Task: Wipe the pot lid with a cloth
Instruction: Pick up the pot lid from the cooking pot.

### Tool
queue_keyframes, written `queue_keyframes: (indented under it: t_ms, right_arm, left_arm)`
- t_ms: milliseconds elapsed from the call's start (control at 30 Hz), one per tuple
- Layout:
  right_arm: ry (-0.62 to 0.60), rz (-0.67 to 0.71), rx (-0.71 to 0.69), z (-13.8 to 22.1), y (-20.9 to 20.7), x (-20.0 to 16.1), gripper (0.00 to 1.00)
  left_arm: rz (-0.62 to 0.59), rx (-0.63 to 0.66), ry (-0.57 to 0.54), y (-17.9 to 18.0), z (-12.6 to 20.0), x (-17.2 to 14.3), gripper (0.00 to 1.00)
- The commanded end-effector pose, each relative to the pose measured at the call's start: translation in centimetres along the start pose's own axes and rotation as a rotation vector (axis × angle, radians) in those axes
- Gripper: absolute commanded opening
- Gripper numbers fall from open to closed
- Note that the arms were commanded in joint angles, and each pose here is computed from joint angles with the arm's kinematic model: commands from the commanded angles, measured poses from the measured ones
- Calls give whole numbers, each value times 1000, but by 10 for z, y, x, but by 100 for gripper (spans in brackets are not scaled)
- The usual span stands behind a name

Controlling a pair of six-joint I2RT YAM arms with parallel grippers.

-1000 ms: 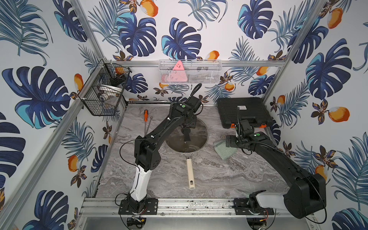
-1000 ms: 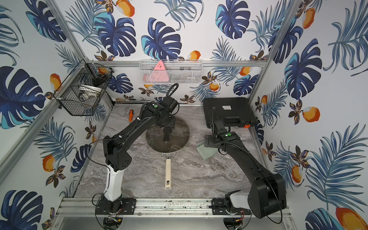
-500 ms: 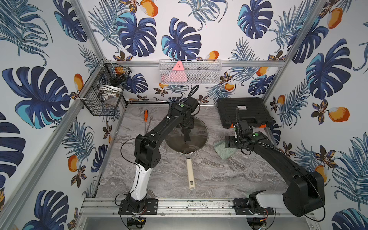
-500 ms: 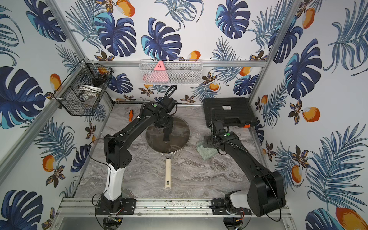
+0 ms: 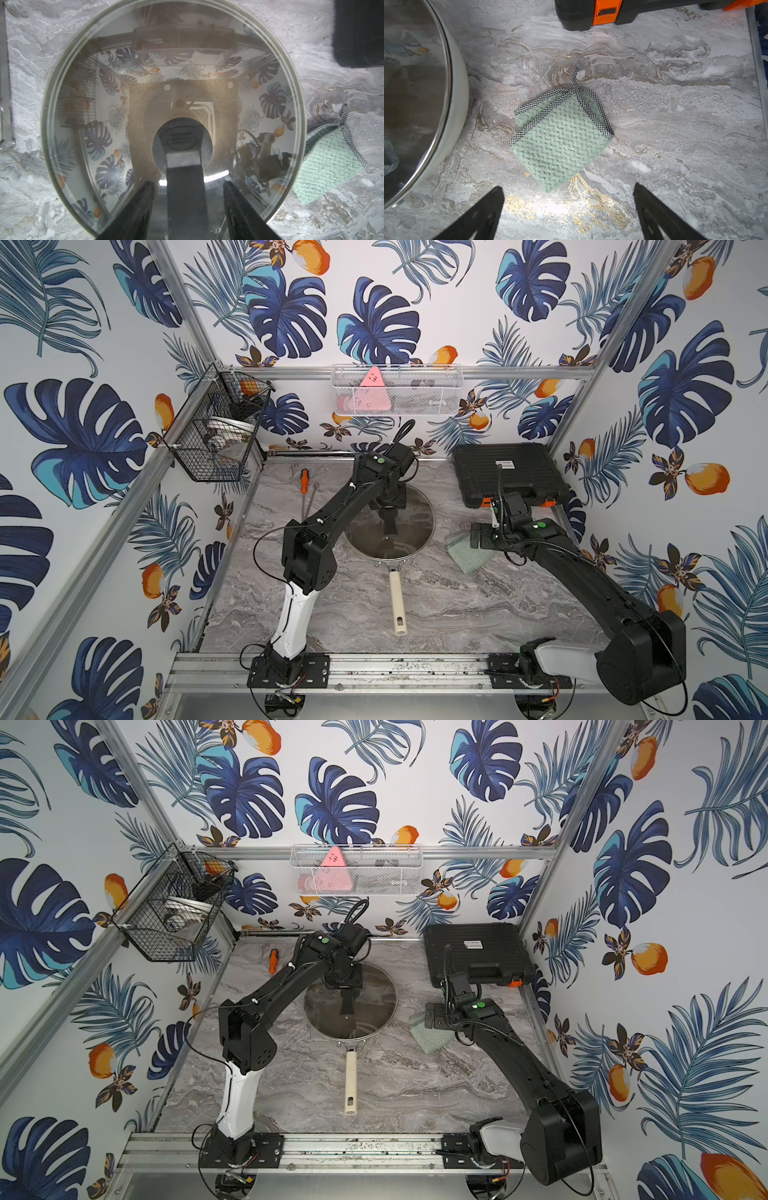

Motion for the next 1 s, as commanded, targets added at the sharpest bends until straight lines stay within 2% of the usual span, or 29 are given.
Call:
queue_keyframes:
  t_ms: [0, 433, 633, 967]
  right_arm:
    - [-10, -1, 17, 2, 3, 1, 100]
    - [-5, 1, 7, 0, 2, 1, 100]
    - [-7, 4, 3, 1, 2, 0, 100]
    - [-4, 10, -4, -1, 2, -1, 100]
  left_arm:
    - [17, 34, 17, 0, -3, -2, 59]
    - [5, 93, -3, 5, 0, 0, 59]
    - [11, 79, 19, 2, -16, -4, 59]
    - [23, 76, 2, 7, -17, -1, 56]
Point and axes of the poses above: each gripper's point midway between its finger pads, its own z axis back along the fingers, its own y axis along the line the jaws close on, x = y × z, the point moved 2 cm from there along z, back along the fingers, and after that the axes turned 14 degrees about -z, right-handed, at the moved point
